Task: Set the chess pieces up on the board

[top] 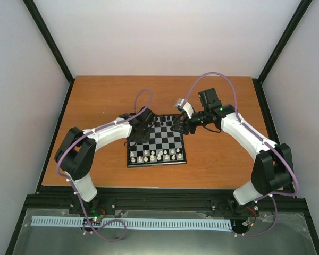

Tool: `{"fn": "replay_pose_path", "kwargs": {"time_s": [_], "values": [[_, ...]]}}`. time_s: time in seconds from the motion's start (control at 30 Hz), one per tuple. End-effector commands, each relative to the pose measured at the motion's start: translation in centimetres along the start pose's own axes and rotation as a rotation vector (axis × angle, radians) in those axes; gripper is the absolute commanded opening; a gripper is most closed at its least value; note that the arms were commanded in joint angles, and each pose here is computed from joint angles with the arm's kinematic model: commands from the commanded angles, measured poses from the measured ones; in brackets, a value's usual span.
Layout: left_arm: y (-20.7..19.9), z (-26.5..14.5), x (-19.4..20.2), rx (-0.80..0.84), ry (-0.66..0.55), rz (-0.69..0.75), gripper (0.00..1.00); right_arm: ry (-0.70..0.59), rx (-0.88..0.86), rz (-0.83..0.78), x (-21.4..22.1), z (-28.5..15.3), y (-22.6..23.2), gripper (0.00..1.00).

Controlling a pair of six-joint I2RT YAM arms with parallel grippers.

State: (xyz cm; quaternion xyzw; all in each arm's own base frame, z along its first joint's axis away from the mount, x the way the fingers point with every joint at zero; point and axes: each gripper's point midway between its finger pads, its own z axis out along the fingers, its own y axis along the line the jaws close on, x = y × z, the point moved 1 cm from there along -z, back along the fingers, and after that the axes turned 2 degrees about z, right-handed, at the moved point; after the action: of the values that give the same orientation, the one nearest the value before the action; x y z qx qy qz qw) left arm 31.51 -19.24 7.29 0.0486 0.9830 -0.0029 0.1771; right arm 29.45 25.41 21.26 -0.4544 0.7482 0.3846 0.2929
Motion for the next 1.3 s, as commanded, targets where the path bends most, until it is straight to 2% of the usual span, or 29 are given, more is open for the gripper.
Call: {"fn": "replay_pose_path", "kwargs": {"time_s": [0.0, 0.33, 0.67, 0.87, 1.0, 1.27], "values": [[-0.4, 0.2, -1.1, 0.002, -0.001, 0.015, 0.33, -0.004, -0.019, 0.001, 0.2, 0.0, -0.2, 0.5], [-0.4, 1.5, -1.2, -0.018, 0.013, 0.023, 0.27, 0.001, -0.027, 0.009, 0.4, 0.0, -0.3, 0.49], [-0.1, 0.8, -1.0, -0.024, 0.014, 0.024, 0.1, -0.004, -0.027, 0.013, 0.4, -0.2, -0.4, 0.49], [0.6, -2.3, 0.6, 0.002, 0.013, 0.047, 0.09, -0.005, -0.03, 0.016, 0.4, -0.2, -0.3, 0.49], [0.8, -3.7, 2.9, 0.04, 0.06, 0.089, 0.09, -0.004, -0.034, 0.018, 0.4, -0.1, -0.4, 0.49], [0.2, -2.5, 6.0, 0.109, 0.159, 0.136, 0.1, -0.002, -0.037, 0.022, 0.5, -0.1, -0.4, 0.49]]}}
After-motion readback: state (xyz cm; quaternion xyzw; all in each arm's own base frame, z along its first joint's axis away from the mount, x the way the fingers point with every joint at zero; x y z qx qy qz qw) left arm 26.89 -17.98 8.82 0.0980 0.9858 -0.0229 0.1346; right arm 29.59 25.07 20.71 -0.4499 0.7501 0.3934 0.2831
